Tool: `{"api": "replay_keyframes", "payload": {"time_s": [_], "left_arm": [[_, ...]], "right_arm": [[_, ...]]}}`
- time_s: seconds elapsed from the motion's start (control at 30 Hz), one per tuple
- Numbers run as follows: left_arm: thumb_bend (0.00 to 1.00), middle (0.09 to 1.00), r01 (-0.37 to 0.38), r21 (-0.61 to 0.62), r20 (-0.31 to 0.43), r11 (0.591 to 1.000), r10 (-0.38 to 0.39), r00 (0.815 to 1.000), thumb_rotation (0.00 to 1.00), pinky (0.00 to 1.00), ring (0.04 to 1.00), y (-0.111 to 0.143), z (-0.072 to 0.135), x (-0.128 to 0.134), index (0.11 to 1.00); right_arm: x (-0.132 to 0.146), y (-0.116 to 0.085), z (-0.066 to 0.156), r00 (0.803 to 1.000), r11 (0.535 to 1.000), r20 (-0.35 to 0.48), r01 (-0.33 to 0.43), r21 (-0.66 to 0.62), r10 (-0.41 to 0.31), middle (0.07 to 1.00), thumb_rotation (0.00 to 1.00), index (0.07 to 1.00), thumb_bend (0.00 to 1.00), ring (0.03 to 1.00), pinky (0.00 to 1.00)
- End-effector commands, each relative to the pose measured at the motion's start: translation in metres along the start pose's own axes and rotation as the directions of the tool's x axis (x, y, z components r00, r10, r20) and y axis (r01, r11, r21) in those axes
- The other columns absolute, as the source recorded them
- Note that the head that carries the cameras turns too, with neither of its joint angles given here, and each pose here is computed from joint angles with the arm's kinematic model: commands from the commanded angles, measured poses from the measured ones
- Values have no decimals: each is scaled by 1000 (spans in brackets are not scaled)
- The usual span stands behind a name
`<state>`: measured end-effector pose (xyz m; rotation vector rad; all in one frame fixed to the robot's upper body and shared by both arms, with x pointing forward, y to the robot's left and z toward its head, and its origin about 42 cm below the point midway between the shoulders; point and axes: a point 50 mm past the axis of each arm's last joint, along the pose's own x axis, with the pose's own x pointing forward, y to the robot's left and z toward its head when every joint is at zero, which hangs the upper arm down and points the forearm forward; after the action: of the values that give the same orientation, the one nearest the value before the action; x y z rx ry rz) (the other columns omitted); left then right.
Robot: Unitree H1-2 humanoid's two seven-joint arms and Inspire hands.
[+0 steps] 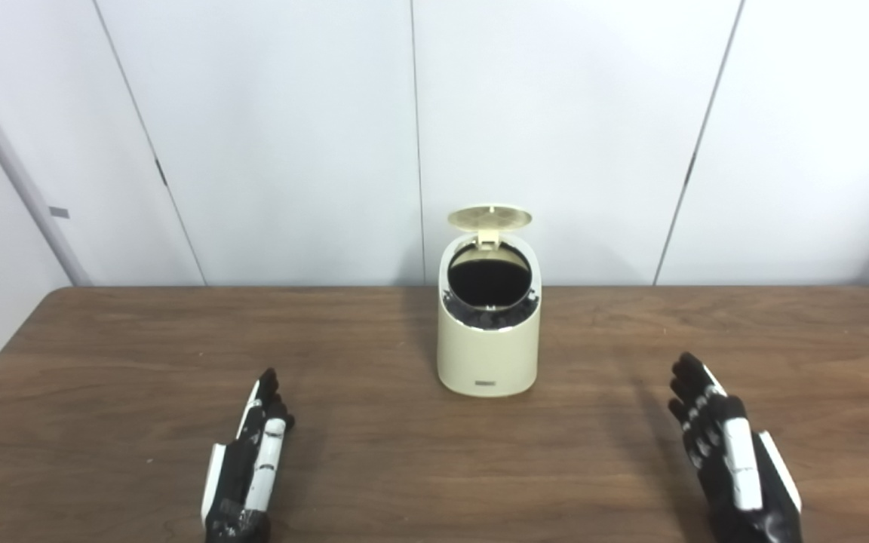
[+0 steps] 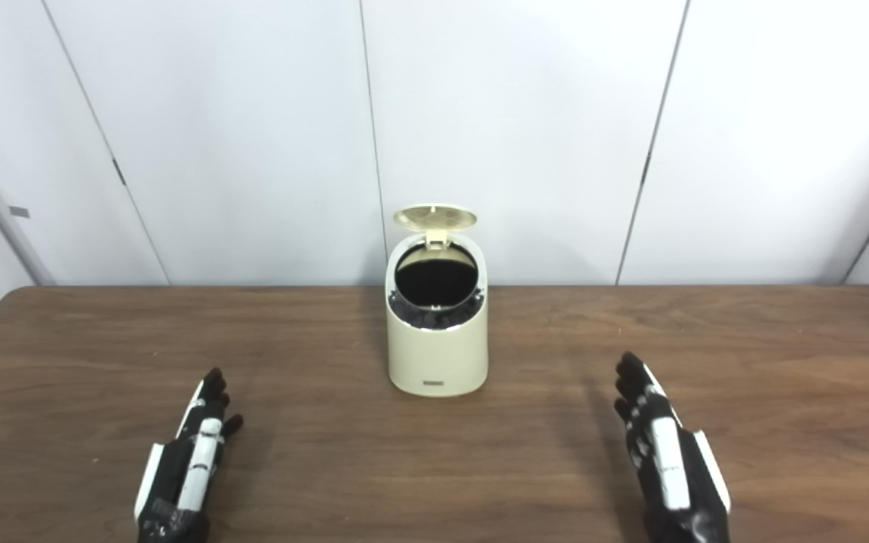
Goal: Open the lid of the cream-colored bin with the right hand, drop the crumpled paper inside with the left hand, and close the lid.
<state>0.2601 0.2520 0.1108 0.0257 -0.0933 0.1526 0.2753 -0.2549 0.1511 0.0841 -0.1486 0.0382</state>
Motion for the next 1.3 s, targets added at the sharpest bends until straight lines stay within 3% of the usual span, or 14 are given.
{"api": "replay_keyframes", "payload": {"time_s": [0.0, 0.07, 0.1, 0.2, 0.33, 0.4, 0.47, 0.57, 0.67, 0.93, 1.1, 1.27], "left_arm": [[483, 1000, 2, 1, -49, 1000, -2, 999, 814, 1000, 998, 0, -42, 11, 1000], [647, 983, 2, -5, -52, 1000, -3, 999, 828, 984, 981, -1, -47, 10, 979], [662, 989, 3, -5, -42, 1000, -3, 999, 844, 994, 987, -3, -39, 6, 985], [533, 996, 1, -14, -16, 1000, -1, 1000, 805, 1000, 995, -6, -19, -3, 998], [472, 997, 4, -15, -16, 1000, -5, 1000, 779, 1000, 997, -6, -13, -6, 1000], [454, 1000, 7, -19, -22, 1000, -8, 1000, 772, 1000, 1000, -5, -13, -7, 1000], [440, 1000, 11, -16, -23, 1000, -11, 1000, 779, 1000, 1000, -4, -12, -7, 1000], [423, 1000, 13, -33, -16, 999, -13, 1000, 751, 1000, 1000, -2, -11, -7, 1000], [400, 998, 6, -52, -9, 999, -6, 1000, 728, 1000, 994, 1, -11, -7, 1000], [363, 997, 2, -66, -21, 998, -3, 1000, 718, 1000, 996, 4, -11, -6, 1000], [373, 999, 11, -58, -26, 998, -13, 1000, 721, 1000, 999, 3, -9, -7, 1000], [349, 1000, 20, -59, -28, 998, -22, 999, 719, 1000, 1000, 0, -10, -9, 1000]], "right_arm": [[19, 4, 28, 994, 999, 101, -32, -35, 36, 956, 922, 937, 578, 979, 984], [28, 6, 35, 991, 997, 127, -42, -63, 50, 953, 930, 938, 571, 976, 980], [33, 6, 38, 989, 996, 138, -43, -82, 54, 954, 937, 938, 576, 976, 980], [47, 9, 48, 985, 991, 160, -51, -120, 70, 948, 912, 923, 615, 970, 974], [65, 14, 63, 976, 980, 191, -65, -188, 101, 948, 917, 919, 588, 967, 966], [72, 18, 69, 972, 974, 203, -71, -213, 115, 935, 932, 906, 550, 954, 952], [79, 24, 78, 969, 962, 204, -84, -259, 140, 928, 932, 893, 576, 949, 952], [90, 37, 93, 957, 923, 212, -112, -367, 201, 943, 988, 902, 591, 967, 957], [100, 49, 110, 946, 878, 206, -133, -460, 251, 952, 999, 926, 542, 976, 939], [118, 64, 134, 939, 785, 196, -109, -610, 283, 944, 1000, 906, 554, 941, 879], [130, 71, 141, 928, 729, 189, -114, -675, 320, 948, 1000, 915, 532, 946, 916], [143, 77, 146, 923, 707, 195, -107, -699, 333, 940, 1000, 918, 545, 935, 899]]}}
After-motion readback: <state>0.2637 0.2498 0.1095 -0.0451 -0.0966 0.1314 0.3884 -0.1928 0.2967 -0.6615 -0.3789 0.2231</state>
